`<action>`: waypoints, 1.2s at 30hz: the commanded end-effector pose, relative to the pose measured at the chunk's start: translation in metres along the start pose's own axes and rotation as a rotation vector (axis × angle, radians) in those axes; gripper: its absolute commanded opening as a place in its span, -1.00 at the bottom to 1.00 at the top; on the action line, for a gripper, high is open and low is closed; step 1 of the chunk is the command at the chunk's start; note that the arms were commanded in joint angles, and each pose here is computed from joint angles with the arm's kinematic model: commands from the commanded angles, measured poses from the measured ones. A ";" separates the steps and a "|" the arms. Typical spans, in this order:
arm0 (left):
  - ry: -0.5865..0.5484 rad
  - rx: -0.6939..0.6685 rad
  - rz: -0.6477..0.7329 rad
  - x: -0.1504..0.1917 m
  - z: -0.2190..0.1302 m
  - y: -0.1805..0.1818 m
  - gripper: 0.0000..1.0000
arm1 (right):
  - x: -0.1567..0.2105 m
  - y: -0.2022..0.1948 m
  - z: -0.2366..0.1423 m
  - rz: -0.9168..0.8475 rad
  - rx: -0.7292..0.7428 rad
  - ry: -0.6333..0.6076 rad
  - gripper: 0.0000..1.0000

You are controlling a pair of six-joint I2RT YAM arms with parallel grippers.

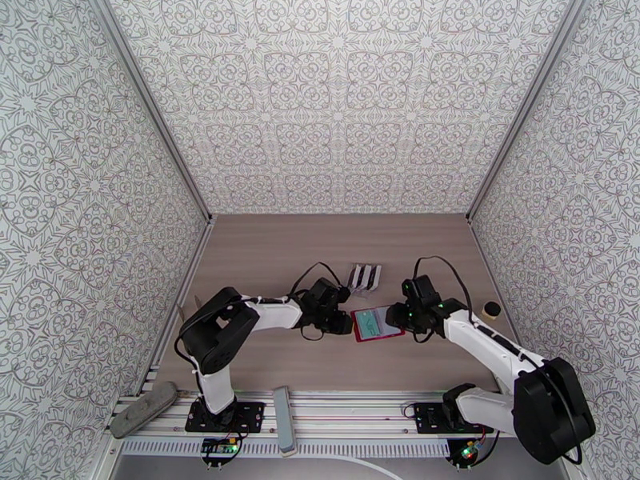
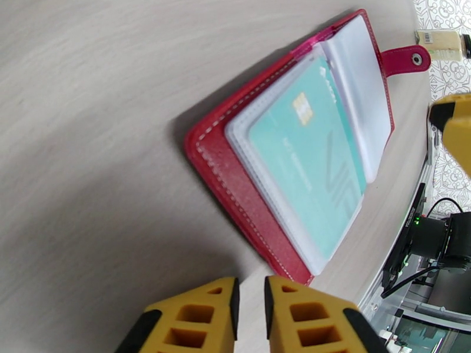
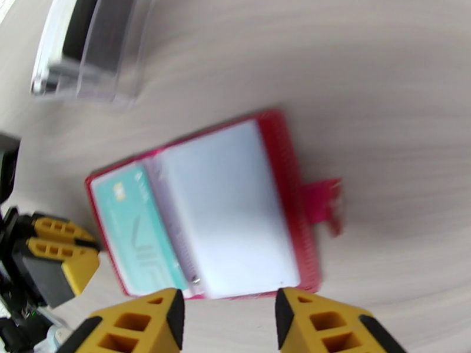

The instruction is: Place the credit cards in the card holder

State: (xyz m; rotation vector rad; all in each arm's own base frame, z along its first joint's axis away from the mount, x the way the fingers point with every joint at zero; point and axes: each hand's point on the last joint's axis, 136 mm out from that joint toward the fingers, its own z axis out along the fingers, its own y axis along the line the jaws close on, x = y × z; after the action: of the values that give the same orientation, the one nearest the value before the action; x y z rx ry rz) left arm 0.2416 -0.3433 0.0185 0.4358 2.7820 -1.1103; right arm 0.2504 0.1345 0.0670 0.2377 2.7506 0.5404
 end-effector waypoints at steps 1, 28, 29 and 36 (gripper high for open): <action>0.087 -0.153 -0.077 0.023 0.009 0.049 -0.58 | -0.001 0.020 -0.001 -0.020 -0.088 -0.015 -0.15; 0.072 -0.135 -0.087 0.019 0.008 0.050 -0.64 | 0.010 0.045 0.054 -0.126 -0.008 0.085 -0.32; 0.073 -0.134 -0.090 0.019 0.008 0.050 -0.64 | 0.010 0.046 0.054 -0.128 -0.008 0.086 -0.32; 0.070 -0.125 -0.088 0.017 0.008 0.048 -0.64 | 0.014 0.057 0.054 -0.147 -0.025 0.089 -0.32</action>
State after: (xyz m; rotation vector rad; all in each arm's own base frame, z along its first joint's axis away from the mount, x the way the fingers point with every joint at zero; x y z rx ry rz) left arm 0.2427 -0.3418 0.0170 0.4190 2.8181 -1.1352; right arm 0.2533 0.1992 0.0306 0.0129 2.8488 0.5513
